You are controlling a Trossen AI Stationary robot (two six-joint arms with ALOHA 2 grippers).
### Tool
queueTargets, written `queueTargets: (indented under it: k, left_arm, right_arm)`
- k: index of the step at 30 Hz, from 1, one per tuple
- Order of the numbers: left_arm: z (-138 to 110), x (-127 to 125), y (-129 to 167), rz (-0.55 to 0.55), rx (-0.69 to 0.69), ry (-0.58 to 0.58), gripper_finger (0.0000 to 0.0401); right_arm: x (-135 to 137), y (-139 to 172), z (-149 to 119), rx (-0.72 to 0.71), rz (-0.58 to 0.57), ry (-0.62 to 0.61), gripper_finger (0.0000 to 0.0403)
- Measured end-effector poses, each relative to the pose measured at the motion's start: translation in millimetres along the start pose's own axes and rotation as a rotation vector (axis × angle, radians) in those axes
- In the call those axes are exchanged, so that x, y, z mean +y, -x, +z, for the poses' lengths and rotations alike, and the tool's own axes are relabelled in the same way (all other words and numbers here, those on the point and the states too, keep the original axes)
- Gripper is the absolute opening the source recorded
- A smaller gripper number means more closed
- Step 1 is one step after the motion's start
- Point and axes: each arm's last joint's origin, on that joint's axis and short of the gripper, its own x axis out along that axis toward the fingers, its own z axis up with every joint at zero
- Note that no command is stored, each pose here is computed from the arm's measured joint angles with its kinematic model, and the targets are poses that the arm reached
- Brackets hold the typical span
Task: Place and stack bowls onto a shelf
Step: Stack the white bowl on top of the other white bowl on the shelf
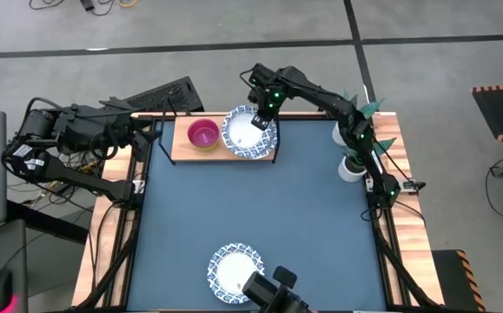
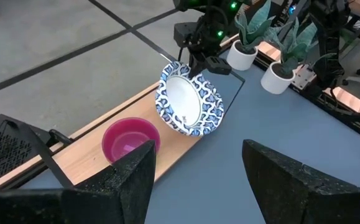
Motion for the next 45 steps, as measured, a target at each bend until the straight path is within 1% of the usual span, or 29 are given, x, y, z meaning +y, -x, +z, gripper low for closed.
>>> queueTargets:
  k: [3,6,11,15,18,22,29,33,35,38,40,42,45]
  left_arm:
    - [0.0,0.0,0.0,0.0,0.0,0.0,0.0224]
    - [0.0,0.0,0.0,0.0,0.0,0.004,0.0224]
    - [0.0,0.0,0.0,0.0,0.0,0.005,0.0224]
    - [0.0,0.0,0.0,0.0,0.0,0.006,0.0224]
    - [0.0,0.0,0.0,0.0,0.0,0.006,0.0224]
    - [0.0,0.0,0.0,0.001,-0.001,0.005,0.0224]
    - [0.0,0.1,0.0,0.002,-0.001,0.004,0.0224]
    - [0.0,0.1,0.0,0.002,-0.001,0.004,0.0224]
    - [0.1,0.1,0.0,0.002,-0.001,-0.003,0.0224]
    - [0.0,0.2,0.1,0.002,-0.002,-0.019,0.0224]
    - [-0.1,-0.1,0.0,-0.003,0.002,-0.03,0.0224]
    - [-0.2,-0.4,0.0,-0.014,0.009,-0.042,0.0224]
    - [-0.6,-0.8,0.0,-0.03,0.019,-0.054,0.0224]
  right_arm:
    - [0.1,0.0,-0.9,0.01,-0.001,0.002,0.0056]
    - [0.4,0.2,-2.5,0.026,-0.001,0.009,0.0078]
    - [-0.3,1.3,-4.1,0.048,-0.047,0.015,0.0142]
    - [-1.4,1.5,-5.5,0.062,-0.055,0.012,0.0197]
    - [-2.3,1.5,-4.2,0.051,-0.079,0.013,0.0224]
    - [-1.5,9.4,-3.3,0.019,-0.086,0.021,0.0234]
    - [7.7,36.4,0.2,-0.084,-0.142,0.11,0.0227]
    - [28.8,68.0,-4.4,-0.149,-0.13,0.152,0.0226]
    - [45.8,90.2,-10.8,-0.185,-0.104,0.156,0.0226]
    - [77.9,118.8,-25.0,-0.206,-0.032,0.14,0.0226]
    - [98.9,131.1,-35.6,-0.199,0.002,0.095,0.0226]
    - [119.0,138.6,-45.3,-0.184,0.032,0.002,0.0226]
    - [149.7,141.1,-59.9,-0.111,0.055,-0.129,0.0226]
